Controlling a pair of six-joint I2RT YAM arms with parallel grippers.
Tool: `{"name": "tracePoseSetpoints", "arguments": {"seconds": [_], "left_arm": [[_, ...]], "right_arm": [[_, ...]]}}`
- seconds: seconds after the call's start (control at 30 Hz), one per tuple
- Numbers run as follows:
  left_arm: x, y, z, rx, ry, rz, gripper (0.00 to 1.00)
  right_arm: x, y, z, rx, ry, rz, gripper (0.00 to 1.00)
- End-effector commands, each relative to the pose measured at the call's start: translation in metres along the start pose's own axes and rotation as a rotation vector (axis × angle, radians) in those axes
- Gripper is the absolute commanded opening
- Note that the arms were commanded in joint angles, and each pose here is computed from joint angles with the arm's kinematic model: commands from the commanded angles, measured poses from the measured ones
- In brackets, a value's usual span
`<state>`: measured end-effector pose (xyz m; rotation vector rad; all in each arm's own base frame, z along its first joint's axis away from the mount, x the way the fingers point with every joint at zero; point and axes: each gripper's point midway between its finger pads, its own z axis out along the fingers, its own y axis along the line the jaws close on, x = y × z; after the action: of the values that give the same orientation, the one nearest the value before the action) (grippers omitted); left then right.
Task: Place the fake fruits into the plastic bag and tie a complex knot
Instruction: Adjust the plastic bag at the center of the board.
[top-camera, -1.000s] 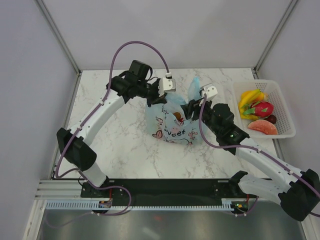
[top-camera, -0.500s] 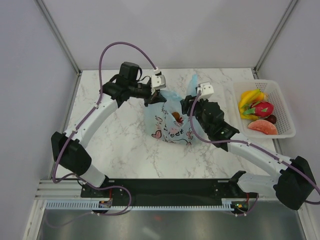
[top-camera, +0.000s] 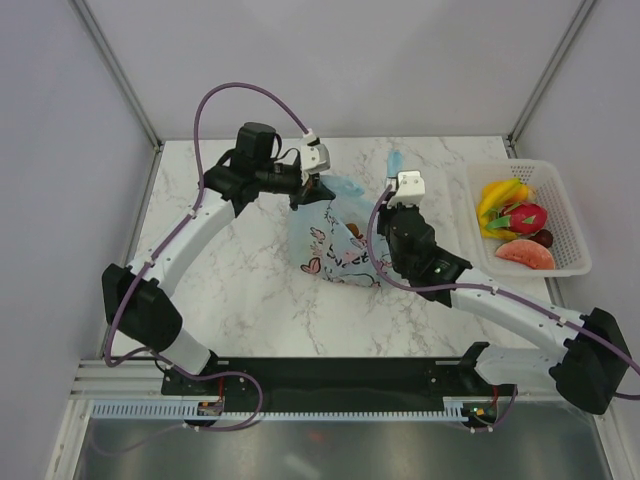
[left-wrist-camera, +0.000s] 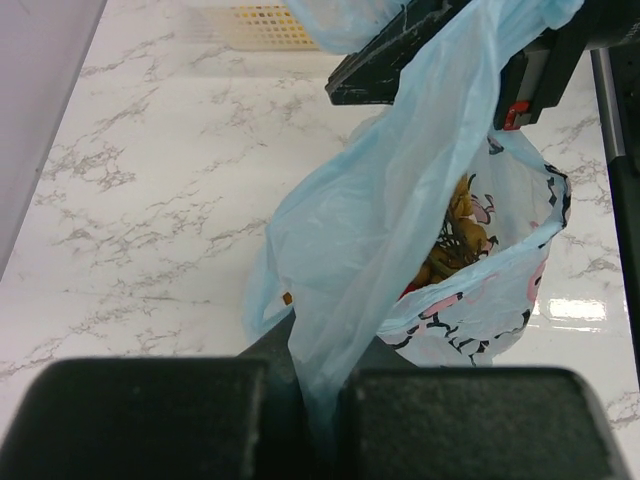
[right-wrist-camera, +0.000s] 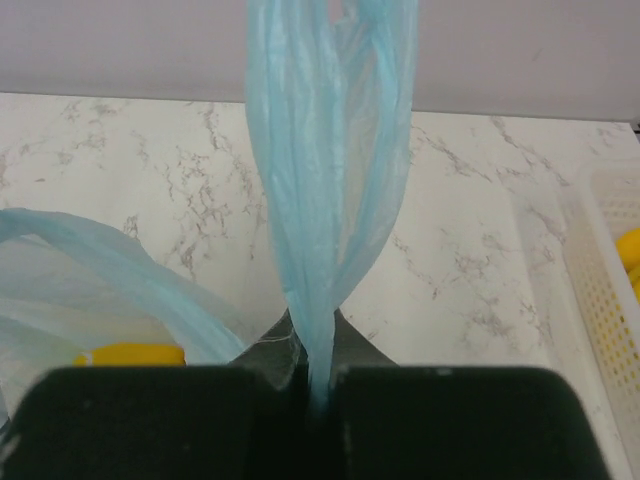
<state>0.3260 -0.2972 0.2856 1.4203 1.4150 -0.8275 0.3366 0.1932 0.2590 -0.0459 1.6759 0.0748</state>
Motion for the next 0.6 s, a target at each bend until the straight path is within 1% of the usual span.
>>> {"name": "tracePoseSetpoints", "arguments": {"seconds": [0.0, 0.13, 0.23, 0.27, 0.3, 0.33, 0.37, 0.4, 0.43, 0.47, 0.5, 0.53, 0.57], "left_arm": [[-0.03, 0.0, -0.012, -0.023, -0.075, 0.036, 0.02], [-0.035, -0.003, -0.015, -0.01, -0.122, 0.033, 0.02], [-0.046, -0.011, -0.018, 0.025, -0.189, 0.043, 0.02], [-0.056, -0.013, -0.019, 0.042, -0.234, 0.08, 0.02], [-0.053, -0.018, -0.018, 0.061, -0.248, 0.042, 0.02], [-0.061, -0.024, -0.022, 0.082, -0.283, 0.058, 0.02], [-0.061, -0.027, -0.021, 0.089, -0.306, 0.03, 0.03], [-0.066, -0.026, -0.022, 0.085, -0.332, 0.044, 0.03], [-0.068, -0.028, -0.023, 0.088, -0.342, 0.034, 0.06], [-0.064, -0.029, -0.021, 0.092, -0.342, -0.017, 0.07], [-0.067, -0.027, -0.021, 0.087, -0.361, -0.008, 0.09], [-0.067, -0.026, -0.02, 0.083, -0.365, -0.026, 0.13], [-0.057, -0.026, -0.016, 0.089, -0.352, -0.05, 0.13]], "right_arm": [[-0.027, -0.028, -0.013, 0.12, -0.037, 0.003, 0.0], [-0.029, -0.041, -0.022, 0.16, -0.027, -0.015, 0.0], [-0.034, -0.044, -0.026, 0.162, -0.022, -0.008, 0.0], [-0.037, -0.045, -0.028, 0.162, -0.02, -0.005, 0.0], [-0.039, -0.046, -0.029, 0.163, -0.022, 0.006, 0.0], [-0.044, -0.046, -0.029, 0.163, -0.027, 0.016, 0.0], [-0.045, -0.046, -0.031, 0.163, -0.012, 0.012, 0.0], [-0.046, -0.046, -0.031, 0.164, -0.007, 0.012, 0.0], [-0.047, -0.045, -0.031, 0.167, 0.0, 0.014, 0.0], [-0.051, -0.046, -0.031, 0.172, 0.007, 0.016, 0.0], [-0.05, -0.046, -0.031, 0.178, 0.011, 0.024, 0.0], [-0.051, -0.046, -0.031, 0.182, 0.009, 0.033, 0.0], [-0.05, -0.048, -0.031, 0.194, 0.011, 0.036, 0.0]]}}
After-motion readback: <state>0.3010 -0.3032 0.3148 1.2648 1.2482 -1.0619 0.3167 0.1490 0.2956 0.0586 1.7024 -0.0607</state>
